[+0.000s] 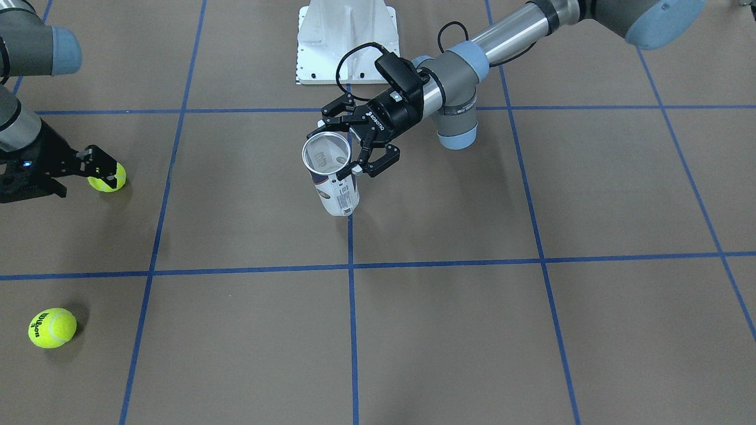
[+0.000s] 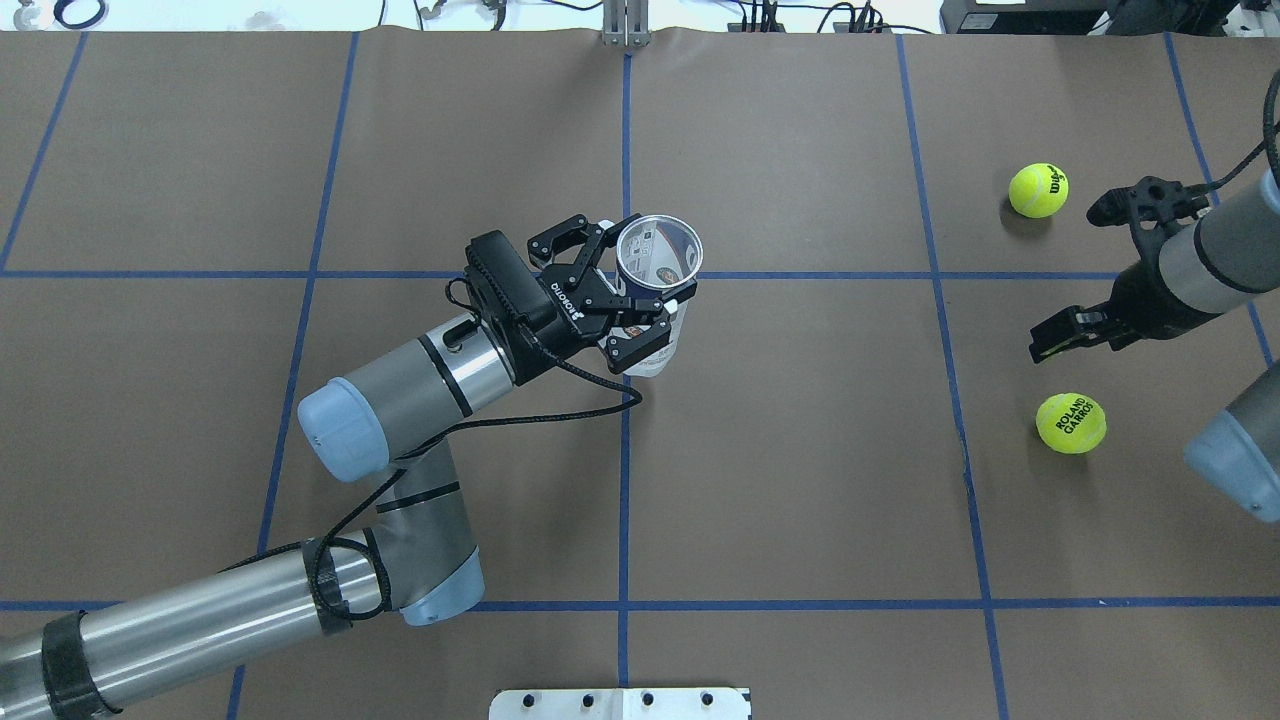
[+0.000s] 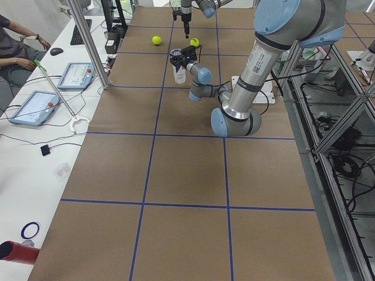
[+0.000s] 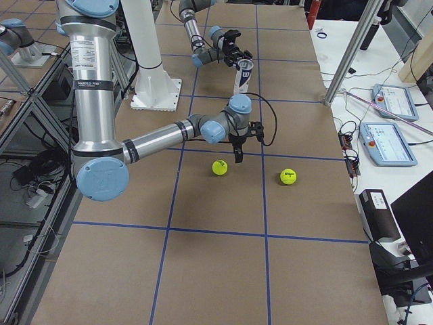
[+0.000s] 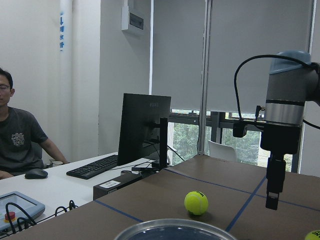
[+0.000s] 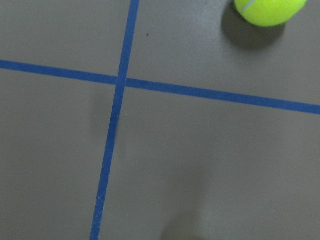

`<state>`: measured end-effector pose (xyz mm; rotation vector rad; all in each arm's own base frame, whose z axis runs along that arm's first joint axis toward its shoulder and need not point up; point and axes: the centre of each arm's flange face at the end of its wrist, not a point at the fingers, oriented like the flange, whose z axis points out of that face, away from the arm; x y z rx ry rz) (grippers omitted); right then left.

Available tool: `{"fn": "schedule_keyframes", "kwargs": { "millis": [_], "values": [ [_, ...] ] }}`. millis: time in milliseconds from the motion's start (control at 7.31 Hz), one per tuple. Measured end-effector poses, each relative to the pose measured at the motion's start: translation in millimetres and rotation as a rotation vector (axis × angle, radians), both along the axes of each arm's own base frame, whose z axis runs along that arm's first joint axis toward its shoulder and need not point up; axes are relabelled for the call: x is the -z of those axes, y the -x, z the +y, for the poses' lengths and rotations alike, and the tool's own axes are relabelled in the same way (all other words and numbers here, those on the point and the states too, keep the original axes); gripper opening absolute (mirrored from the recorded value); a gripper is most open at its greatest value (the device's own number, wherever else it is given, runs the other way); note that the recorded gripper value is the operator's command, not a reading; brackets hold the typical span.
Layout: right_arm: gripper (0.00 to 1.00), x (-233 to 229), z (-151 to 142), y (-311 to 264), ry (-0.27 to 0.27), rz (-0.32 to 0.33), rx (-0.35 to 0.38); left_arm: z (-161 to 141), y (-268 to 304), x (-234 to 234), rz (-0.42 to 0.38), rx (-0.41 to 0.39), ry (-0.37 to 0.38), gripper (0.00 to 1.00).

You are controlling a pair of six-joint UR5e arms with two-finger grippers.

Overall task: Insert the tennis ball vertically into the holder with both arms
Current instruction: 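Lower the right gripper onto the nearer yellow tennis ball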

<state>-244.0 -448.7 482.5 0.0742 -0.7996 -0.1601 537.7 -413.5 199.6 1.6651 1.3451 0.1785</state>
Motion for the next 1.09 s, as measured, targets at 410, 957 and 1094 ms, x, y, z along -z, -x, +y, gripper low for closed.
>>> {"fn": "schedule_keyframes", "kwargs": {
  "millis": [410,957,1094],
  "values": [
    [0.99,-20.6,25.2,17.1,-0.009,0.070,0.030,-0.2,0.0,-3.1,-0.005,0.001,0.002,0.85],
    [0.98,-43.0,35.0,22.7,0.017,0.107,0.048,0.0,-0.5,-4.9,-0.008,0.000,0.004,0.85],
    [0.97,-45.1,36.9,26.8,0.020,0.109,0.056,0.0,-0.7,-5.3,-0.008,0.000,0.004,0.85]
  ]
}}
